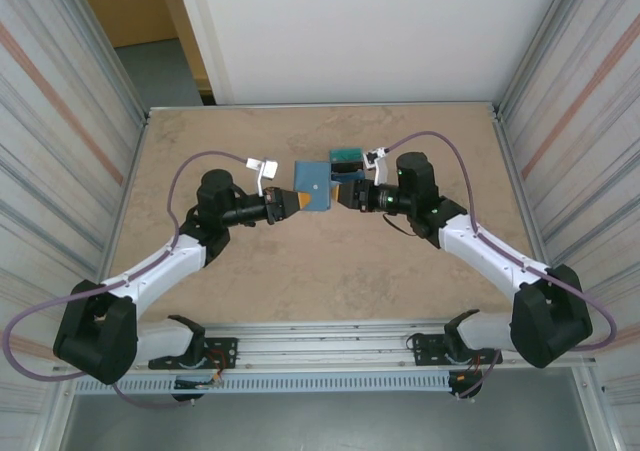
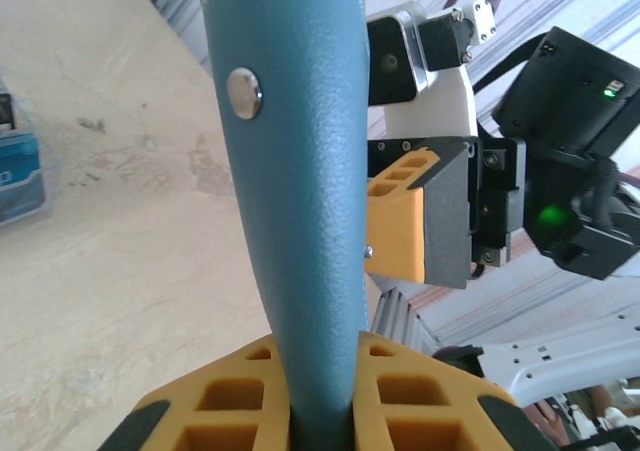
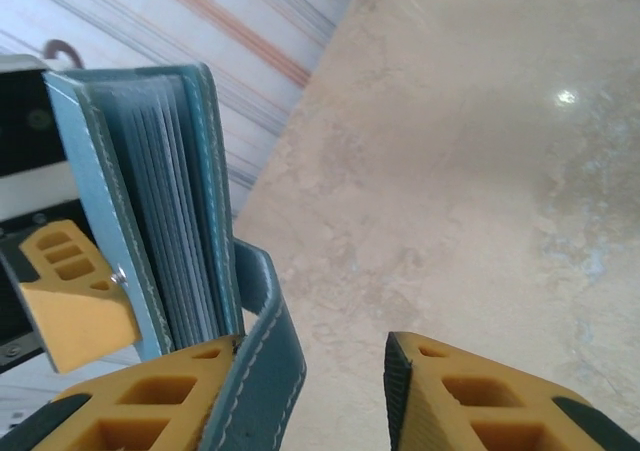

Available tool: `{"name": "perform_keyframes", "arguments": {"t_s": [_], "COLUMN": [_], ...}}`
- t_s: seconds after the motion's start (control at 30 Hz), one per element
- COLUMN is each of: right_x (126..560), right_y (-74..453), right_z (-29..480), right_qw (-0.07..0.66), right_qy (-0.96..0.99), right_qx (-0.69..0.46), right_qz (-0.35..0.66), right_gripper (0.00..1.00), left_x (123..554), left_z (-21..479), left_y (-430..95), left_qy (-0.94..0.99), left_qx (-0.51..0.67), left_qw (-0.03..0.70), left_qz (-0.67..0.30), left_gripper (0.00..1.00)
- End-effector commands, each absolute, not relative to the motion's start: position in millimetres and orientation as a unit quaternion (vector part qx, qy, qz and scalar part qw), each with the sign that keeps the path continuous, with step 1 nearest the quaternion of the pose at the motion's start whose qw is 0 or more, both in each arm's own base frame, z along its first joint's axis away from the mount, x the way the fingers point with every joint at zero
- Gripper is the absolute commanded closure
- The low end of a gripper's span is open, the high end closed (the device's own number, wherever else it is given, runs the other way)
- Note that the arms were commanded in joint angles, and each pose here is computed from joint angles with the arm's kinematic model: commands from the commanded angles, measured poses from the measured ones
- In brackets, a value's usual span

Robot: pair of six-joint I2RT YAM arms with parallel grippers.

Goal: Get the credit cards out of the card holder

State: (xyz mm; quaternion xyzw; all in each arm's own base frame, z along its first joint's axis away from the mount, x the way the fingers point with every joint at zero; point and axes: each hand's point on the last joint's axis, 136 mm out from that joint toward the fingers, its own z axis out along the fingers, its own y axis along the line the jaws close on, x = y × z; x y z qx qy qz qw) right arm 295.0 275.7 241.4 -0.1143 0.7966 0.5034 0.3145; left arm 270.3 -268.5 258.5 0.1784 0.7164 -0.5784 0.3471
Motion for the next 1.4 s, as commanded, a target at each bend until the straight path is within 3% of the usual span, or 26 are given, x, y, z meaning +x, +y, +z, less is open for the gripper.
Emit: {"name": "perform_keyframes", "arguments": {"t_s": [0.0,0.6,1.37], "right_x": [282,268,277], "right_y": [279,279,283], "right_z": [267,289,275], "right_qw": [0.328,0.346,0.335], "right_qy": [0.760,0.726,0.735], "right_qx": [-0.146,-0.173,-0.163], "right_qz": [0.542,0.569,0.567], "right_gripper": [0.61,0.62,0.73], "left_x": [257,252,242], "left_z": [287,289,304], "left_y": [-269,-269,-272], "left_qy": [0.675,0.670,0.646], "left_qx": [0.212,0.215,0.233], "left_qw": [0.360,0.353,0.353], "left_qz": [-0.608,-0.617,-0.635], "left_gripper": [1.00,1.00,1.00]}}
